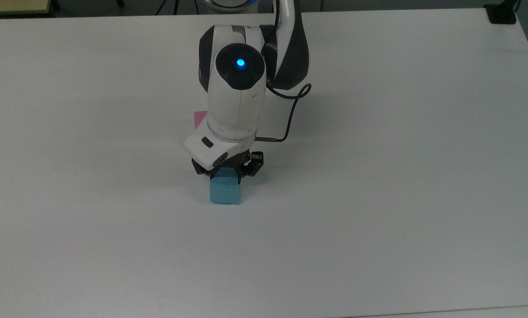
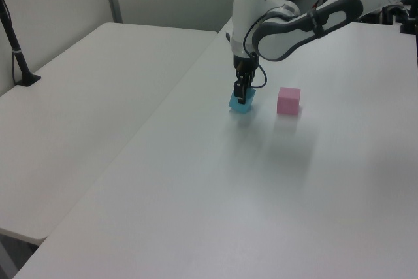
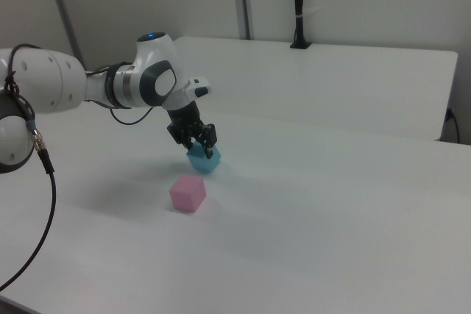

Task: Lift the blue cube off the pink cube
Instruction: 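Lower the light-blue cube onto the table beside the pink cube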

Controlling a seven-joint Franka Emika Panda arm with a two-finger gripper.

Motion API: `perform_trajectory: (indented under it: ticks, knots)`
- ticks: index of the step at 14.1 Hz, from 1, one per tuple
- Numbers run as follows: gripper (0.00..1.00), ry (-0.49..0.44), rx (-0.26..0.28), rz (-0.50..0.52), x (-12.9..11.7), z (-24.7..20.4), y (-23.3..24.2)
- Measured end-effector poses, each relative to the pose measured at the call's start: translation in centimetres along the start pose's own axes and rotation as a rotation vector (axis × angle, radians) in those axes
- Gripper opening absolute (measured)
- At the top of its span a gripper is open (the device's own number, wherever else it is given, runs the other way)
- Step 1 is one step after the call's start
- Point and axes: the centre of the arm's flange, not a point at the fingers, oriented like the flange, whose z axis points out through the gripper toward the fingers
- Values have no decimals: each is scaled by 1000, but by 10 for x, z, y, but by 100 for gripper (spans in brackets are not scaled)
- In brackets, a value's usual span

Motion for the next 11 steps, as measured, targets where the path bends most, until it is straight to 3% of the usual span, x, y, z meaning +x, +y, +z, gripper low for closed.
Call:
perform_trajectory:
  ticks: [1,4,6,8,11]
  knots:
    - [60,7,-2,4,1,1,1]
    - [100,6,-7,28,2,5,5]
    - [100,32,-7,56,7,-9,8]
    - [100,8,-2,75,3,-57,19]
    - [100,-114,26,127,-48,-180,61]
